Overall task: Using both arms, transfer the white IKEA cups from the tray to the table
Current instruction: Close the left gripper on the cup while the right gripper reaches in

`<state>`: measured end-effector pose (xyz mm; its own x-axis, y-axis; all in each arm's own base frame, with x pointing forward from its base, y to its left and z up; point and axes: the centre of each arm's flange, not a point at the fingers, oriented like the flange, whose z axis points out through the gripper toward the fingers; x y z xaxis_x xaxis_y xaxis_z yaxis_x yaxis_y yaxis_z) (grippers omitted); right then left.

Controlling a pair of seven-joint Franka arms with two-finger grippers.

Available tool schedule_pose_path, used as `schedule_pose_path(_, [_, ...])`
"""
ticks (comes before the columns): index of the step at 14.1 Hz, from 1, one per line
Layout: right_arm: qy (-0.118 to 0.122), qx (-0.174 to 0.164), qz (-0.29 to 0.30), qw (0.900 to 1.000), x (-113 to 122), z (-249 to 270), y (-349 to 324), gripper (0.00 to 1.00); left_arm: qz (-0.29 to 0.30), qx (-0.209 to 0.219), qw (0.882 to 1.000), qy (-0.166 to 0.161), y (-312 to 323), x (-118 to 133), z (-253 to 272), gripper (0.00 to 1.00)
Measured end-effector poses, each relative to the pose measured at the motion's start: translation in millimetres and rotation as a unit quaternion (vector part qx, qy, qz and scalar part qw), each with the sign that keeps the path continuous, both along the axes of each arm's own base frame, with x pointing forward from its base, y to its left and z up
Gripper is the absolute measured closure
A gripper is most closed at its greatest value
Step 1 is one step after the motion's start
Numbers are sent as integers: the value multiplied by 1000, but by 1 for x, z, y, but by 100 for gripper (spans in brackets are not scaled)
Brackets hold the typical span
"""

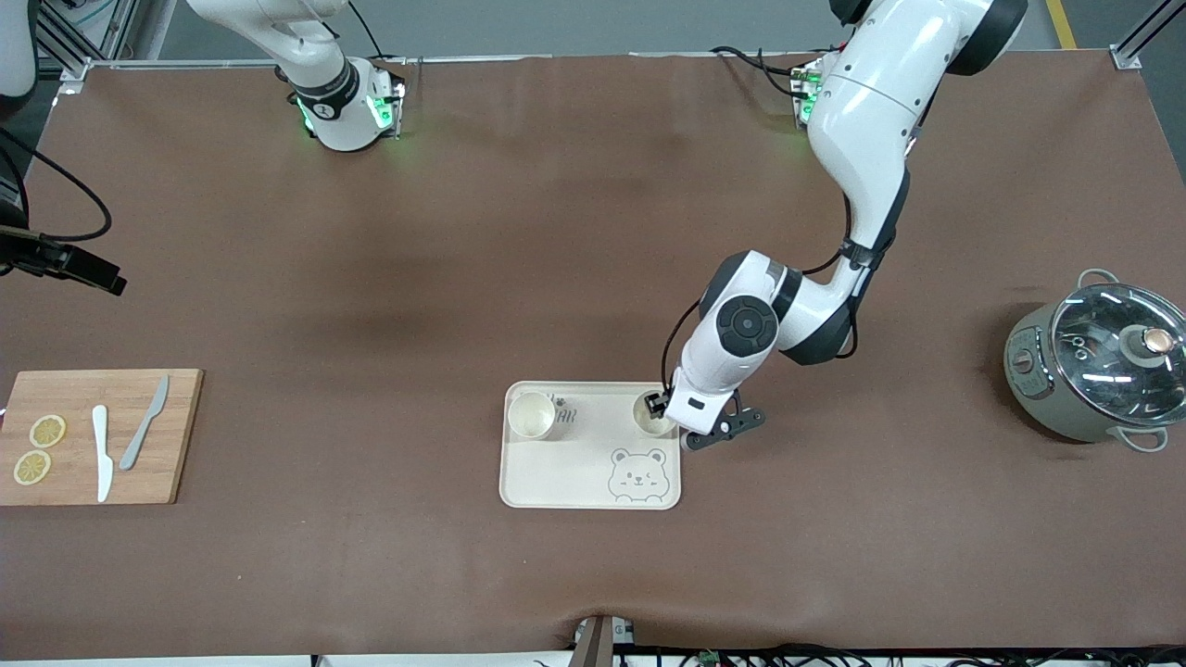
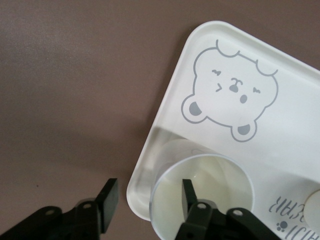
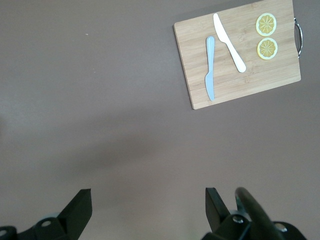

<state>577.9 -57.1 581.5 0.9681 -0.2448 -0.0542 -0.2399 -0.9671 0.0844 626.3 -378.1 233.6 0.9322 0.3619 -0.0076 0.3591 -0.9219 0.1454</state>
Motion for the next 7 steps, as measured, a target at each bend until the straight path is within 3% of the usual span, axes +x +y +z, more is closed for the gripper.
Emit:
schedule_pose_path(2, [-3,-9,2,1000,11,-14,-2,0,1,0,1000,-1,2,2,0,47])
schedule_pose_path(5, [-12,-19,5,1000,24,-28,-3,0,-7,2,1000,-1,8,4,-3,82])
schedule_pose_path(7, [-11,-21,6,1000,27,-32,-2,0,-7,-1,1000,-6,7,7,0,96])
